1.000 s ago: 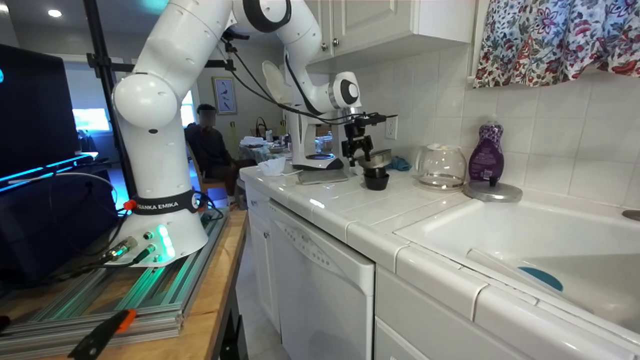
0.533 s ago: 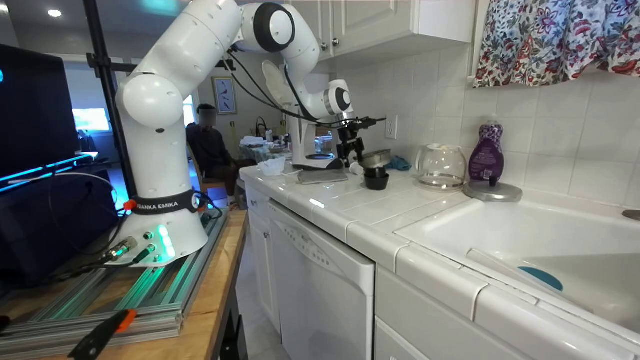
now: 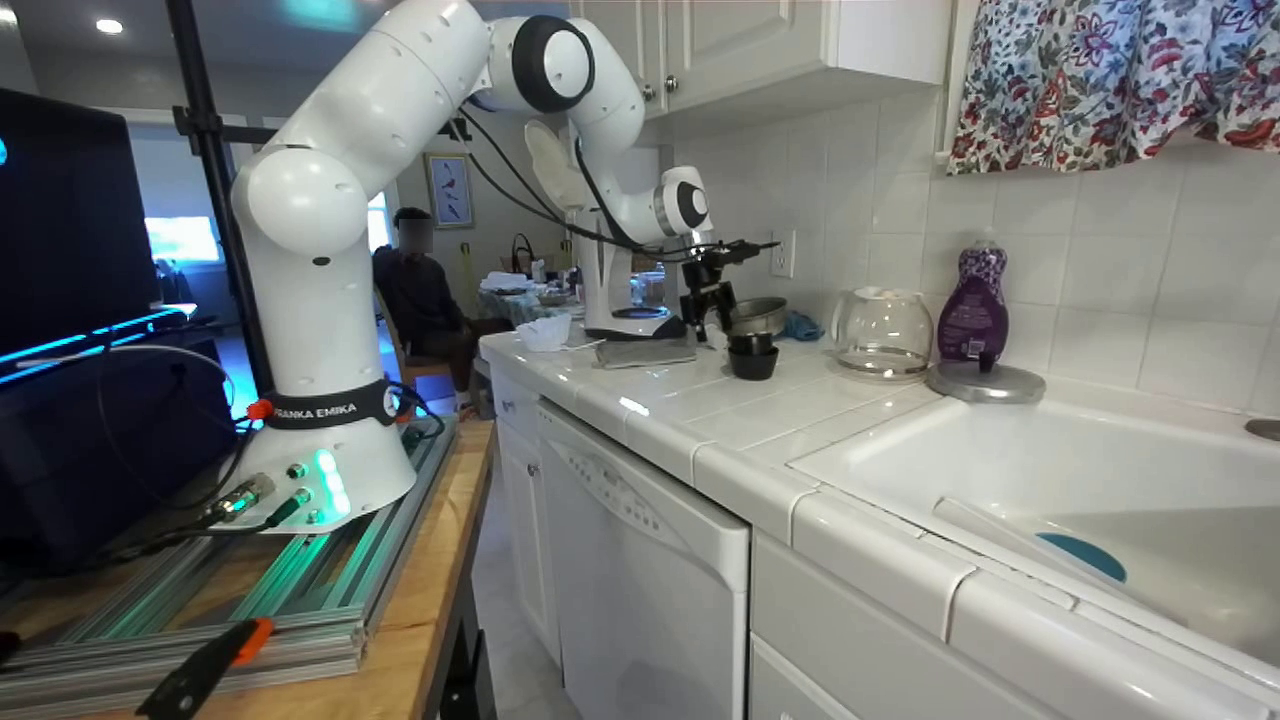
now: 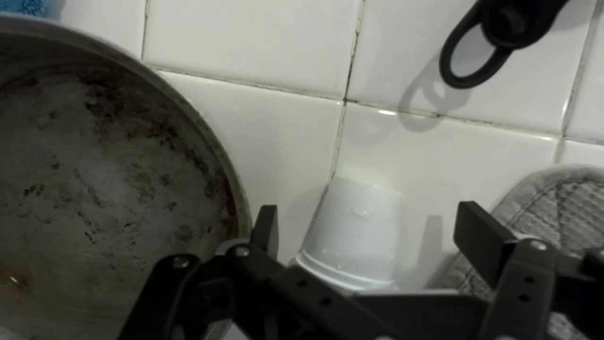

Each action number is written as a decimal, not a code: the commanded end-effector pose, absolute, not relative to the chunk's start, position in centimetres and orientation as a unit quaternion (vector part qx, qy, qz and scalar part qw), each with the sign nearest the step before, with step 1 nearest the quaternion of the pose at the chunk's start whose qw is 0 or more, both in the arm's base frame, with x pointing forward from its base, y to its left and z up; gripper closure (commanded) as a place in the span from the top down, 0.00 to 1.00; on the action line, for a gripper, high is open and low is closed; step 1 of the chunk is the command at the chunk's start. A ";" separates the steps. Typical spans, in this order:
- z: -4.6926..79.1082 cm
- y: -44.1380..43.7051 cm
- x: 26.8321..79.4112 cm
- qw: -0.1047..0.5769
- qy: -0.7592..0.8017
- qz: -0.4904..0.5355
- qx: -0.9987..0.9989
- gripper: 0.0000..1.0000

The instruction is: Put the coffee pod in the black pot

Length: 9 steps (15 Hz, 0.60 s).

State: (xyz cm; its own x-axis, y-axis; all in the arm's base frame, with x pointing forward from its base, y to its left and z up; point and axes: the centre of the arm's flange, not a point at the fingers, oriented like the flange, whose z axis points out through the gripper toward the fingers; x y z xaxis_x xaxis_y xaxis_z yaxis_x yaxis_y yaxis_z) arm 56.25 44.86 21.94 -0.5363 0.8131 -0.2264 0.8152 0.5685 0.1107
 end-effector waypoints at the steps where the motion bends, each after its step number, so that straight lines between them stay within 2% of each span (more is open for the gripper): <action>1: 21.0 45.2 57.8 0.133 0.872 -0.007 0.471 0.66; 9: 20.5 45.3 58.5 0.120 0.874 -0.005 0.472 0.09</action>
